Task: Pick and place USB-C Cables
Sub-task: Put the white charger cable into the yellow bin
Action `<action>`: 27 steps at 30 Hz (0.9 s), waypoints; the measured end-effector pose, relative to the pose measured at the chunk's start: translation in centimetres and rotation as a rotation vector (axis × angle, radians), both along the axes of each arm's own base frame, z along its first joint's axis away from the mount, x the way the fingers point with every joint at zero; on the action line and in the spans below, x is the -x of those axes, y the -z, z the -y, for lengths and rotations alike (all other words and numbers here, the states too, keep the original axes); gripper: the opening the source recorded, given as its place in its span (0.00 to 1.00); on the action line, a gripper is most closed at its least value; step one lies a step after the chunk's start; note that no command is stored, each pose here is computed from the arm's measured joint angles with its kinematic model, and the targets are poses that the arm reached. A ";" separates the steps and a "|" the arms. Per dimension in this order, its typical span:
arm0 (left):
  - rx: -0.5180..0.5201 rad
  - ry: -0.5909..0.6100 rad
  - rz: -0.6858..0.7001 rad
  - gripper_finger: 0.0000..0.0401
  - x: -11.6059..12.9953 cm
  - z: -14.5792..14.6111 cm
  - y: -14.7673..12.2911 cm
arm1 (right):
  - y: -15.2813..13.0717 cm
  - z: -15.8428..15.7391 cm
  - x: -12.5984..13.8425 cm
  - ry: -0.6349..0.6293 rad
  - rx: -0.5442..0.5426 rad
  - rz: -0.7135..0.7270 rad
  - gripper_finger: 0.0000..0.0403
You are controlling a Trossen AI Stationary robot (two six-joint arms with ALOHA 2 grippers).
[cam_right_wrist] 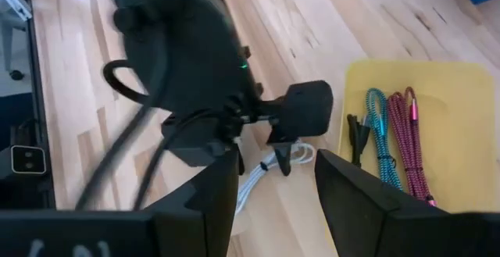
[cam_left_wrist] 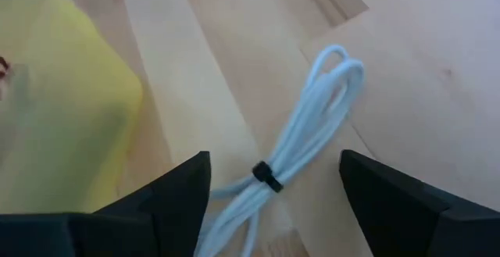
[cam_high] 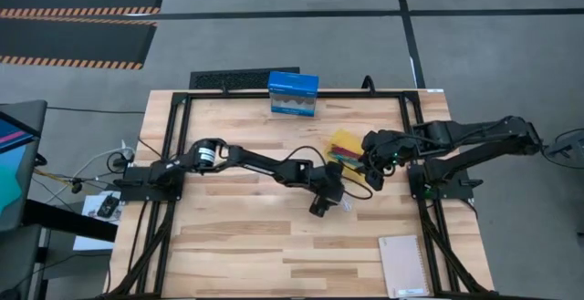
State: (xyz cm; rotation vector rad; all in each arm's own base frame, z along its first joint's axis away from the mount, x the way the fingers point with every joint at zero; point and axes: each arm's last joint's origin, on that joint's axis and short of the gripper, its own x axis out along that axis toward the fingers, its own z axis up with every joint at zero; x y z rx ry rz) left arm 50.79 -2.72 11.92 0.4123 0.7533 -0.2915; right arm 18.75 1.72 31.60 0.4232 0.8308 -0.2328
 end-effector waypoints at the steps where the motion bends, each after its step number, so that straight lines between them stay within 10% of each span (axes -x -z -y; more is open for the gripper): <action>1: -0.005 -0.007 -0.025 0.68 0.1 0.0 0.0 | 0.0 -0.1 0.0 -0.003 0.000 0.000 0.47; 8: 0.060 -0.118 -0.164 0.58 1.1 0.0 0.2 | 0.0 0.0 0.0 0.002 0.006 0.001 0.47; 20: 0.104 -0.206 -0.343 0.05 2.7 1.3 0.9 | 0.0 0.0 0.0 0.014 0.016 0.003 0.45; 27: 0.077 -0.226 -0.389 0.02 3.4 1.9 0.1 | 0.0 0.0 0.0 0.015 0.018 0.003 0.44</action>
